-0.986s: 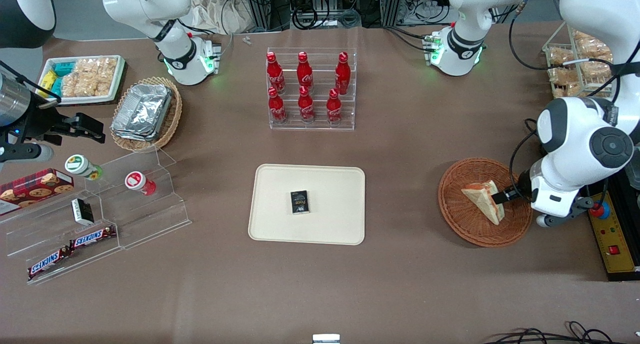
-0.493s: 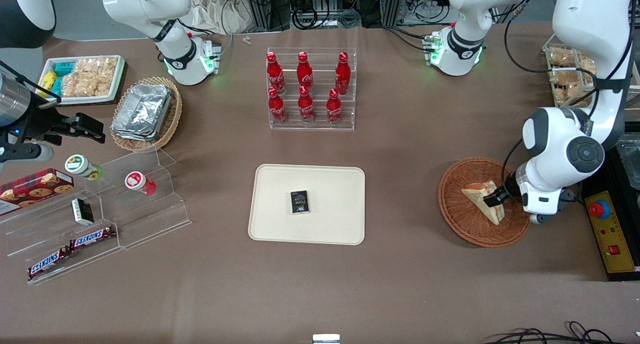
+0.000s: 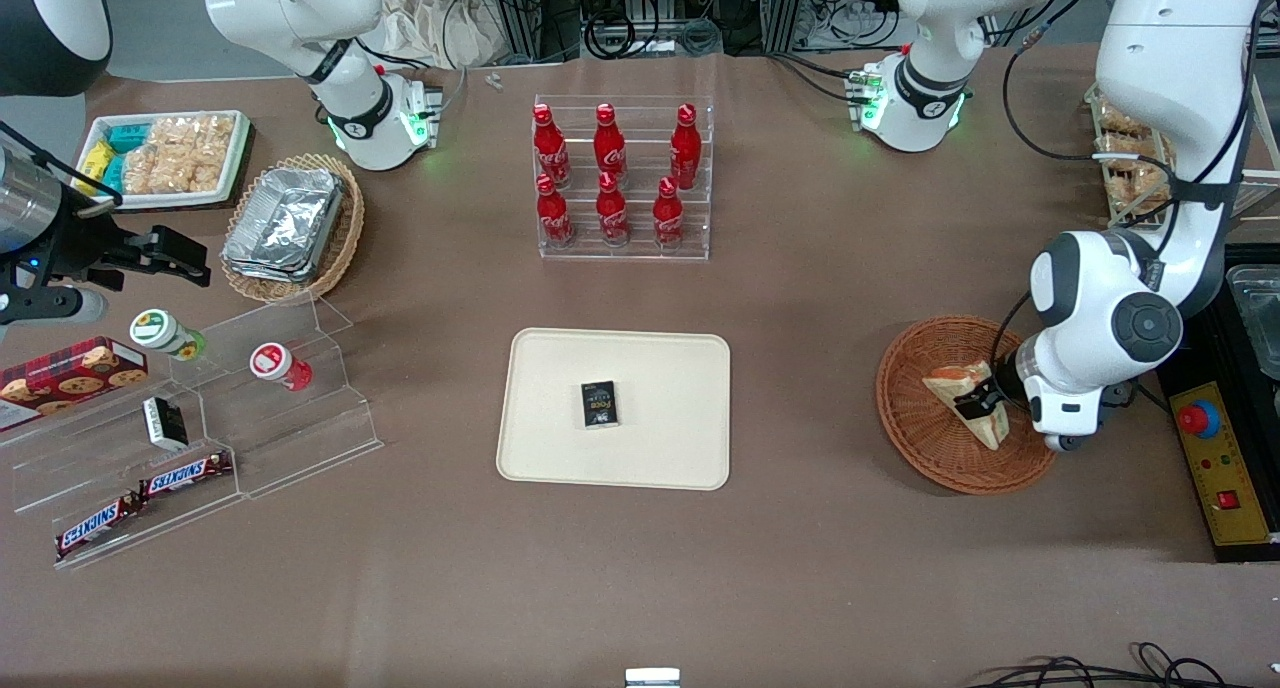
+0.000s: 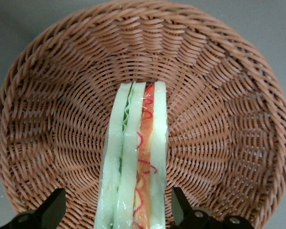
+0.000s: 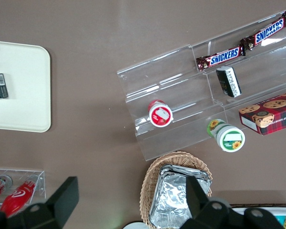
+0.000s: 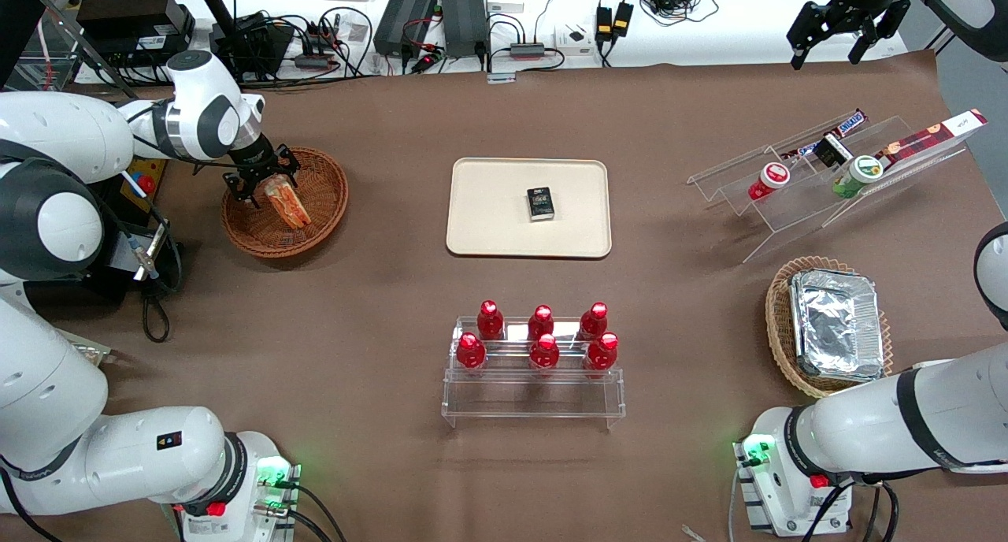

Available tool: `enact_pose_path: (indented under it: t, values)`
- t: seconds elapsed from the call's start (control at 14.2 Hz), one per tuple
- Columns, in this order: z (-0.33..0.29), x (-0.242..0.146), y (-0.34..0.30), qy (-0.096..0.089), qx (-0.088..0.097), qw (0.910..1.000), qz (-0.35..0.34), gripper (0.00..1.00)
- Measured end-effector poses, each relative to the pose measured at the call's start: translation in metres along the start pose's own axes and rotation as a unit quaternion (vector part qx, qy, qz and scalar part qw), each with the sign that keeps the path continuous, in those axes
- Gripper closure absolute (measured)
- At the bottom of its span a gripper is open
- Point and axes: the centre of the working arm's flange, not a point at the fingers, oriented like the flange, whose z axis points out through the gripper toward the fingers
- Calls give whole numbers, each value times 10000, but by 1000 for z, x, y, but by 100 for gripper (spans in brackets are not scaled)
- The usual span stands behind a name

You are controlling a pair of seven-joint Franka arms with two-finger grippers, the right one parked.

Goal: Place sandwich from basket to tray
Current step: 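Close the left gripper on the triangular sandwich, then lift the sandwich and carry it with the left gripper to the cream tray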

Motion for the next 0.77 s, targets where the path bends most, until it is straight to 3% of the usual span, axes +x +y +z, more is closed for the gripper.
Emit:
enact_pose_path:
  t: [0.35,0.56,0.77]
  values:
    - [6,0,1,-9,-13,10000,-1,55]
    - [-6,4,4,-38,38,10000,-5,66]
    - [-67,12,20,-153,231,9996,47,71]
